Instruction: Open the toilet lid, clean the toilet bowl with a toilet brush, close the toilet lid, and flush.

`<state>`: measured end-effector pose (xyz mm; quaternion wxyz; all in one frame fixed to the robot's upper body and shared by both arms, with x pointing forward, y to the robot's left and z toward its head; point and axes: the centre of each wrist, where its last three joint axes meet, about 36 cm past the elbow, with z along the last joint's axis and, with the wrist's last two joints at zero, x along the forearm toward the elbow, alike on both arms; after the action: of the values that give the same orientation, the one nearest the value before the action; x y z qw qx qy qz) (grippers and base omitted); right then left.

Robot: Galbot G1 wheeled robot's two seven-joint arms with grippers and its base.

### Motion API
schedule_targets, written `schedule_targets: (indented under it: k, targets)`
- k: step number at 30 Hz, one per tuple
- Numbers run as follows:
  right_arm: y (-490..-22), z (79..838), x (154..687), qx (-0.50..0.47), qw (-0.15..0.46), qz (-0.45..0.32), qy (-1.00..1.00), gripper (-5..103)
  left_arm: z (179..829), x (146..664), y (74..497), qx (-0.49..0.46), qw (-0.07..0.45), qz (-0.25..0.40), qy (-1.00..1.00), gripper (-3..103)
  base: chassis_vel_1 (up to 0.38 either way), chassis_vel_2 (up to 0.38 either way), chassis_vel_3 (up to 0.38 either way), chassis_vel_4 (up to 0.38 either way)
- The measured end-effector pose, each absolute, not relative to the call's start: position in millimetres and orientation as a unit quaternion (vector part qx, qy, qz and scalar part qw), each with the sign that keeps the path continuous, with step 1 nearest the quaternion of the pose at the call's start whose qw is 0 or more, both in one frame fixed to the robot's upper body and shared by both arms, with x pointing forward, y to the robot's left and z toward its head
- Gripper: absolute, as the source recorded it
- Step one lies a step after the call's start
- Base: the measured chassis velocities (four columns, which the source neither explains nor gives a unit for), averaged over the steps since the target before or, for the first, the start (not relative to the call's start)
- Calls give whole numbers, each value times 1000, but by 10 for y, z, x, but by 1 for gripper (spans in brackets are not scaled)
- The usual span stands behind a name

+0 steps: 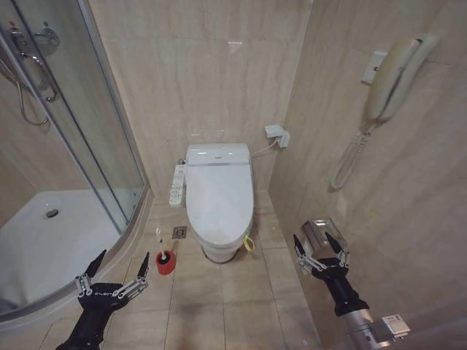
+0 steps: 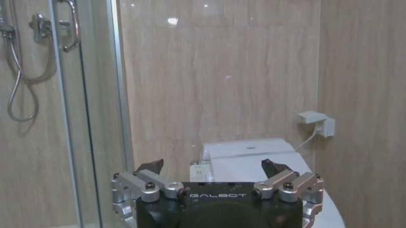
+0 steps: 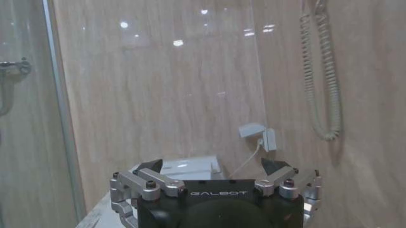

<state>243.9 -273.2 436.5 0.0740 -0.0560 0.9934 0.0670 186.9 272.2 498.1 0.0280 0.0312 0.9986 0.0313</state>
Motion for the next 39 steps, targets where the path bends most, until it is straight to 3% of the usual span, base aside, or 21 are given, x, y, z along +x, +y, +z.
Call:
schedule_targets:
  k: [34, 39]
  targets:
    - [-2815, 4243, 2570, -44, 85, 39, 995, 100, 4981, 1869, 2722, 31, 28, 31, 999, 100, -79, 85, 81, -83]
    - [-2843, 4169, 2656, -64, 109, 29, 992, 100, 4981, 1869, 2722, 31, 28, 31, 999, 100, 35, -36, -28, 34]
